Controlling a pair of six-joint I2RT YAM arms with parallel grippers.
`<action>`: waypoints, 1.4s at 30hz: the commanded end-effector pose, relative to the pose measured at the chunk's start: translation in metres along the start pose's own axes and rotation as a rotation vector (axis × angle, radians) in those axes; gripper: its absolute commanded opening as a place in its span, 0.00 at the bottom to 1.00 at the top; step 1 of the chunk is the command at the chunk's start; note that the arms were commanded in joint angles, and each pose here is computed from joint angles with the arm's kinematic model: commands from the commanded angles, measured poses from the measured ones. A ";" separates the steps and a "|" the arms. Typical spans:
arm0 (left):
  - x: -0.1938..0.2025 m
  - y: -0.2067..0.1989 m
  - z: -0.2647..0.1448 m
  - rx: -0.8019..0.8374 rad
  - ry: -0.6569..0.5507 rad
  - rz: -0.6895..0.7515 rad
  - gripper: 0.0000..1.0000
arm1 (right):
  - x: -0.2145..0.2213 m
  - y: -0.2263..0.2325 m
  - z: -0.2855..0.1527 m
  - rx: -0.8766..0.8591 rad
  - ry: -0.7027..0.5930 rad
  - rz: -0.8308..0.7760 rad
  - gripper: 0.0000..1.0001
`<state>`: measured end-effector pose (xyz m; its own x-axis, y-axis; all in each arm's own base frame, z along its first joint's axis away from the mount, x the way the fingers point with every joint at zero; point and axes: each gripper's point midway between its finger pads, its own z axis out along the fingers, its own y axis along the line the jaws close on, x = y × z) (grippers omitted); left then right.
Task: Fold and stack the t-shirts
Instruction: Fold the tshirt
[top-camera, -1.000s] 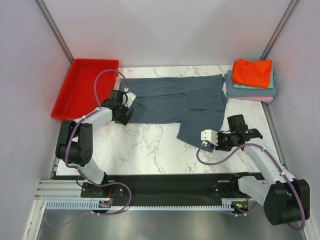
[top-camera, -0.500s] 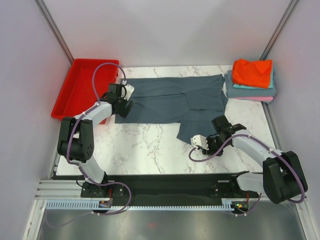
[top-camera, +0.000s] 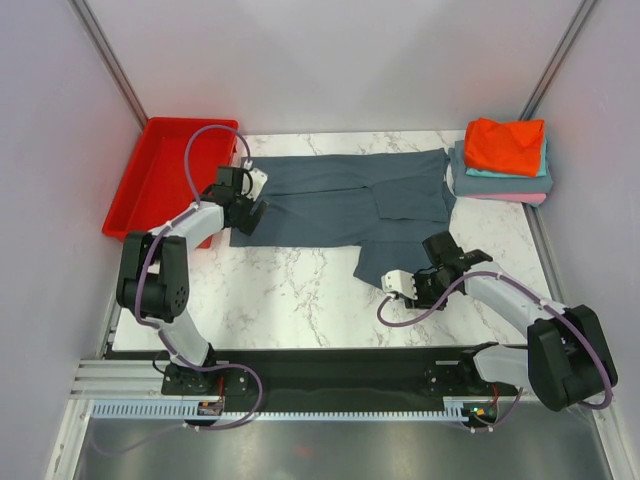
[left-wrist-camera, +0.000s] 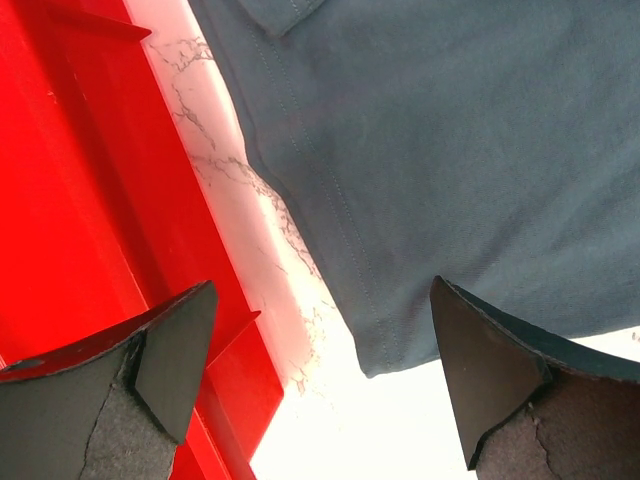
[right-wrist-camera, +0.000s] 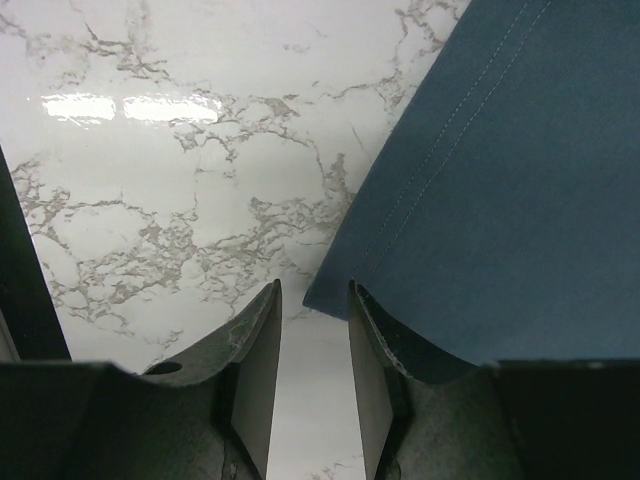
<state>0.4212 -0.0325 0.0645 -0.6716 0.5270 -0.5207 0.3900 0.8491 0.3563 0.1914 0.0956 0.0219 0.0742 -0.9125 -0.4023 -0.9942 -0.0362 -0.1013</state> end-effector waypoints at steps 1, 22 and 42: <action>-0.017 0.009 -0.003 -0.016 -0.045 -0.044 0.95 | 0.004 0.001 0.005 -0.009 0.016 0.002 0.41; 0.072 -0.011 -0.028 0.154 0.290 -0.390 0.93 | 0.012 -0.024 0.004 0.126 0.060 0.078 0.00; 0.076 -0.017 0.001 0.197 0.358 -0.445 0.65 | 0.009 -0.030 0.003 0.151 0.050 0.112 0.00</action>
<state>0.3526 -0.0199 0.0199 -0.9533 0.1408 -0.2671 0.1506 0.9885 -0.0163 0.2168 0.0890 0.0144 -0.0458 -0.9293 -0.3665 -0.9794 0.1139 -0.1665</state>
